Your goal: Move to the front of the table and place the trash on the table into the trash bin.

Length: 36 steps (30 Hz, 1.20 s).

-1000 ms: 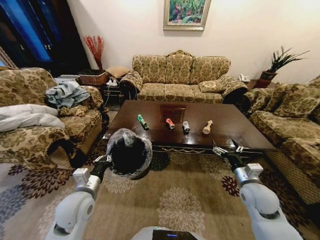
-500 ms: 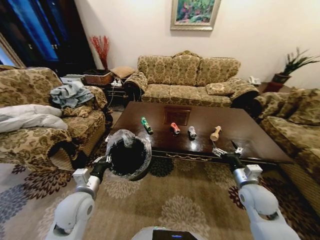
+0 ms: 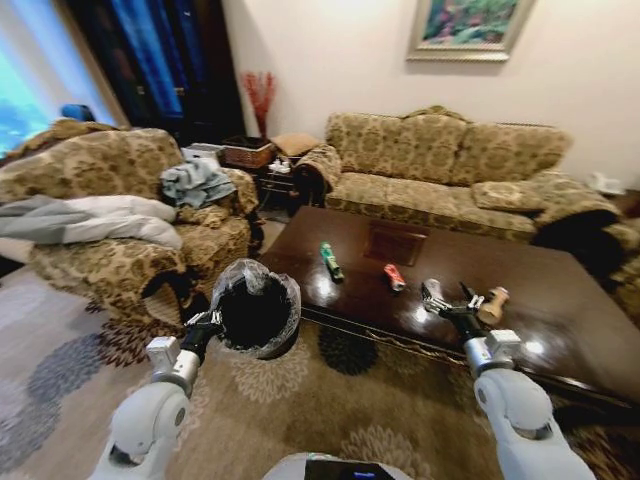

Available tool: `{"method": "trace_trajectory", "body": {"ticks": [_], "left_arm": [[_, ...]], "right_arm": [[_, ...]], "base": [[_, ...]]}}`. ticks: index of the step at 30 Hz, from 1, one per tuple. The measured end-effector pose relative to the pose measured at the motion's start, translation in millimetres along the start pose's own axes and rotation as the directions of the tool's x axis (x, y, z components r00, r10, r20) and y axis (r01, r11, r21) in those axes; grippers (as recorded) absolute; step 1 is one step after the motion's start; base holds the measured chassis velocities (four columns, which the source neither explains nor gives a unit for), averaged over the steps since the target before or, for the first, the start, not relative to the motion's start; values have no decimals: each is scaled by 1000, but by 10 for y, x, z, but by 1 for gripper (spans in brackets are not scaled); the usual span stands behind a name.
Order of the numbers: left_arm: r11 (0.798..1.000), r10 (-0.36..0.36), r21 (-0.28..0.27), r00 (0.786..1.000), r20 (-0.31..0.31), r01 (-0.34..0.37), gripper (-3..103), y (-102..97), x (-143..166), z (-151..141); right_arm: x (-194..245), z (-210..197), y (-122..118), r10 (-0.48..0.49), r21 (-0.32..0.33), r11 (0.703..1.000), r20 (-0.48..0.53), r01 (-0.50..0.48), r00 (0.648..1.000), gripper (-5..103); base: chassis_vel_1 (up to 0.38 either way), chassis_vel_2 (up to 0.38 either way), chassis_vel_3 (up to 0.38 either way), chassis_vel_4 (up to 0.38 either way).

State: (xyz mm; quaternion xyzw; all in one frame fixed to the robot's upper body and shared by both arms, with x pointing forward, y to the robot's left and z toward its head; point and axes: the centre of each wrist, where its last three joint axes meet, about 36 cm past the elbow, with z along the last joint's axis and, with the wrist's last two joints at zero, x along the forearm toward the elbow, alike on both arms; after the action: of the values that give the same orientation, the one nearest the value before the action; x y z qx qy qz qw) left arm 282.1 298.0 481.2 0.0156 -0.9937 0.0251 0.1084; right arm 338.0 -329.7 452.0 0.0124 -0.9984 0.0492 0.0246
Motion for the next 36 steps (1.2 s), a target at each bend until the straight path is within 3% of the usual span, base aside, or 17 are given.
{"method": "trace_trajectory", "body": {"ticks": [24, 32, 36], "left_arm": [[1000, 0, -3, 1000, 1, 0, 4, -5, -14, -8], [1000, 6, -4, 1000, 7, -6, 4, 3, -37, -28], [1000, 5, -8, 1000, 13, -5, 4, 29, -45, -57]], "right_arm": [[-65, 212, 204, -88, -12, 996, -23, 88, 996, 100], [-159, 285, 395, -116, -3, 993, -34, 116, 993, 100], [-317, 357, 557, -148, -48, 988, -52, 146, 988, 100]], "base": [[-113, 121, 123, -109], [-184, 184, 187, -190], [-118, 124, 128, -124]]}}
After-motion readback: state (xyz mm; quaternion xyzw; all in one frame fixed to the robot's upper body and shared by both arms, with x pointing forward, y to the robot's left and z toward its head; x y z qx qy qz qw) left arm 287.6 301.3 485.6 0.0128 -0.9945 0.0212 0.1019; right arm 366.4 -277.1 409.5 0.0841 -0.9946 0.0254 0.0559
